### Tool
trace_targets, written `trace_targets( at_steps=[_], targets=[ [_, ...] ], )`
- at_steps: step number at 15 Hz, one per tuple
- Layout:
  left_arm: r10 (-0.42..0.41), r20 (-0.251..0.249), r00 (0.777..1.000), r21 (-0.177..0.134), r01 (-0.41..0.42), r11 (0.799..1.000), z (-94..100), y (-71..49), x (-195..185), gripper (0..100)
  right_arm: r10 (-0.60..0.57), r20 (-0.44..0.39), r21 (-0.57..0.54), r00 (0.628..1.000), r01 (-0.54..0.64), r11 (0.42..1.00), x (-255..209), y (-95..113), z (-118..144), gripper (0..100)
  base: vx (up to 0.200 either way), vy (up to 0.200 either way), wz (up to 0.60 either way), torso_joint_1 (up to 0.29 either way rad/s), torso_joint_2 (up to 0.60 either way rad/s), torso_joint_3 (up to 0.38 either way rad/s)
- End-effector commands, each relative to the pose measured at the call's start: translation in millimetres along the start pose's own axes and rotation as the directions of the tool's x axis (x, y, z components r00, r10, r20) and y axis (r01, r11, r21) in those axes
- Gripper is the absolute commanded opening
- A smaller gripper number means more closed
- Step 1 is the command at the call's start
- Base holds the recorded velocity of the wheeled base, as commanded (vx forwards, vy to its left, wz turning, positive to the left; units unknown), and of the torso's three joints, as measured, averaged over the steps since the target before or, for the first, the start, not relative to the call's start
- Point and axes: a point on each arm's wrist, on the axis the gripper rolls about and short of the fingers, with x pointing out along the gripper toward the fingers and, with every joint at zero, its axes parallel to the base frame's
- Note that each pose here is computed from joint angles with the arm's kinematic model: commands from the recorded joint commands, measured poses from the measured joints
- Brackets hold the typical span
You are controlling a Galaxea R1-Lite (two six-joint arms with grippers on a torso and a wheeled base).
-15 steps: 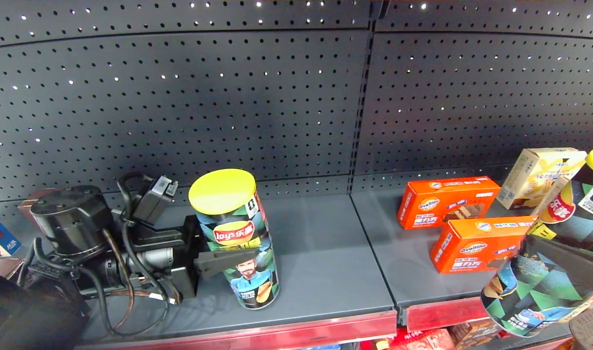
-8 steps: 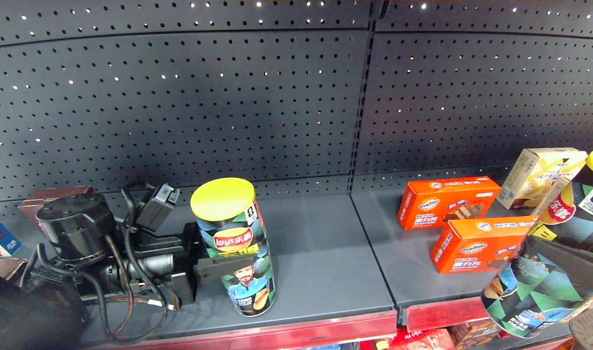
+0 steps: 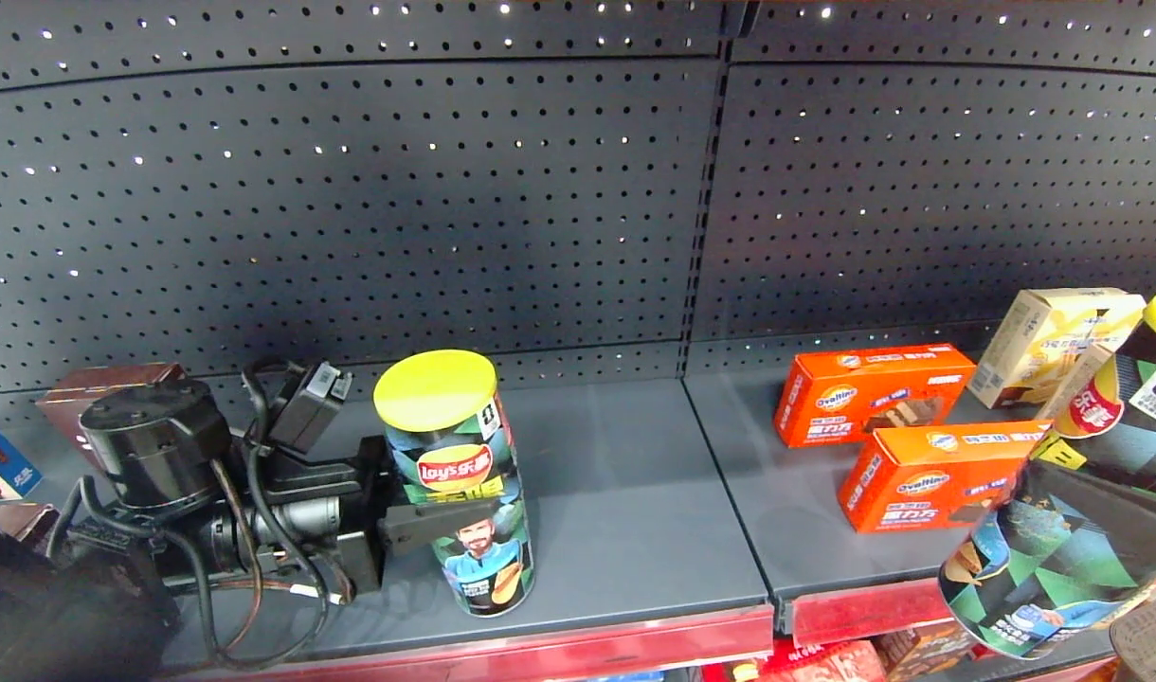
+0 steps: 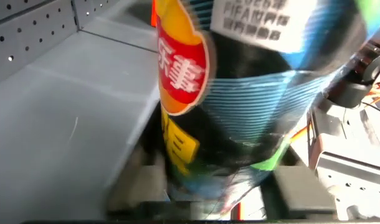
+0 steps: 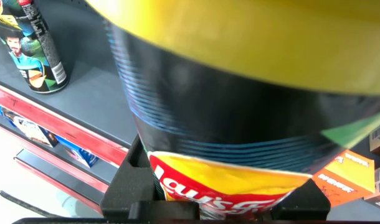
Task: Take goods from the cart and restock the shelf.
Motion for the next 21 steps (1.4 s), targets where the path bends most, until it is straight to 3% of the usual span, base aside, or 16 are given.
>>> trace_targets(
  at_steps=[1, 7, 11, 15, 18, 21],
  targets=[
    [0.001, -0.002, 1.0, -0.004, -0.001, 1.0, -1.0, 0.7, 0, 100, 0.001, 0.002, 0.0, 1.0, -0.001, 1.0, 0, 0, 0, 0, 0.0, 0.0, 0.0, 0.0, 0.0, 0.0],
    [-0.001, 0.002, 1.0, 0.006, 0.001, 1.0, 1.5, -2.2, -1, 100, 0.002, -0.001, 0.0, 1.0, -0.002, 1.0, 0, 0, -1, 0, 0.0, 0.0, 0.0, 0.0, 0.0, 0.0],
    [-0.003, 0.032, 0.999, 0.059, 0.001, 0.998, 16.3, -14.6, -8, 100, 0.002, -0.002, 0.0, 1.0, -0.002, 1.0, 0, 0, -1, 0, 0.0, 0.0, 0.0, 0.0, 0.0, 0.0],
    [0.047, 0.035, 0.998, 0.05, -0.049, 0.998, 13.9, -31.5, -31, 100, 0.0, -0.003, 0.0, 1.0, 0.0, 1.0, -1, 0, -2, 0, 0.0, 0.0, 0.0, 0.0, 0.0, 0.0],
    [0.103, 0.031, 0.994, 0.026, -0.104, 0.994, 6.9, -43.0, -50, 100, 0.0, -0.001, 0.0, 1.0, 0.0, 1.0, -2, 0, -2, 0, 0.0, 0.0, 0.0, 0.0, 0.0, 0.0],
    [0.192, 0.054, 0.98, 0.04, -0.194, 0.98, 8.3, -42.0, -70, 100, 0.001, -0.009, 0.0, 1.0, -0.001, 1.0, -2, 1, -5, 0, 0.0, 0.0, 0.0, 0.0, 0.0, 0.0]
  ],
)
